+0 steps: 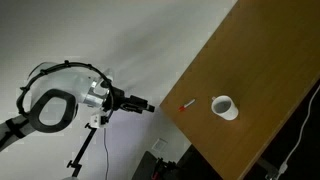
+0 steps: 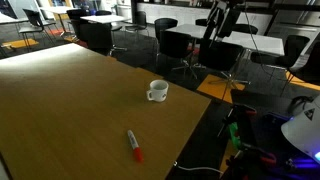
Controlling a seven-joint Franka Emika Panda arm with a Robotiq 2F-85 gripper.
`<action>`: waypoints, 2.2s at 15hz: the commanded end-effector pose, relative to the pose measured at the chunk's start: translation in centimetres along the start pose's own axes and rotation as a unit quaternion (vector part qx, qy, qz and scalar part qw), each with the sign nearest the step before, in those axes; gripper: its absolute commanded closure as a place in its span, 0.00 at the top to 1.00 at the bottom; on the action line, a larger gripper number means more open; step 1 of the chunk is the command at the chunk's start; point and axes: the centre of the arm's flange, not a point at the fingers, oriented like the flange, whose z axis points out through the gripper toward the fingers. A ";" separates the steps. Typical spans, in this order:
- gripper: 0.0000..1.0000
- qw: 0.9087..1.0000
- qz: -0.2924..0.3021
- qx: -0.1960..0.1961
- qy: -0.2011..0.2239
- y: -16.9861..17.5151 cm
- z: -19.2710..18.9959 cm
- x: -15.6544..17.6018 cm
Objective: Slide the mug to the left
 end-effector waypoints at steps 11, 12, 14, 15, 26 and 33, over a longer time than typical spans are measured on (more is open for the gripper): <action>1.00 1.000 0.017 -0.010 0.011 0.2 0.3 1.5; 1.00 1.000 0.022 -0.010 0.013 0.3 0.4 2.0; 1.00 1.000 0.022 -0.013 0.017 0.6 0.9 3.3; 1.00 1.000 0.018 -0.016 0.019 0.8 1.3 4.0; 1.00 0.989 0.138 -0.028 0.053 3.5 9.0 11.9; 1.00 0.951 0.302 -0.050 0.050 5.7 14.8 15.3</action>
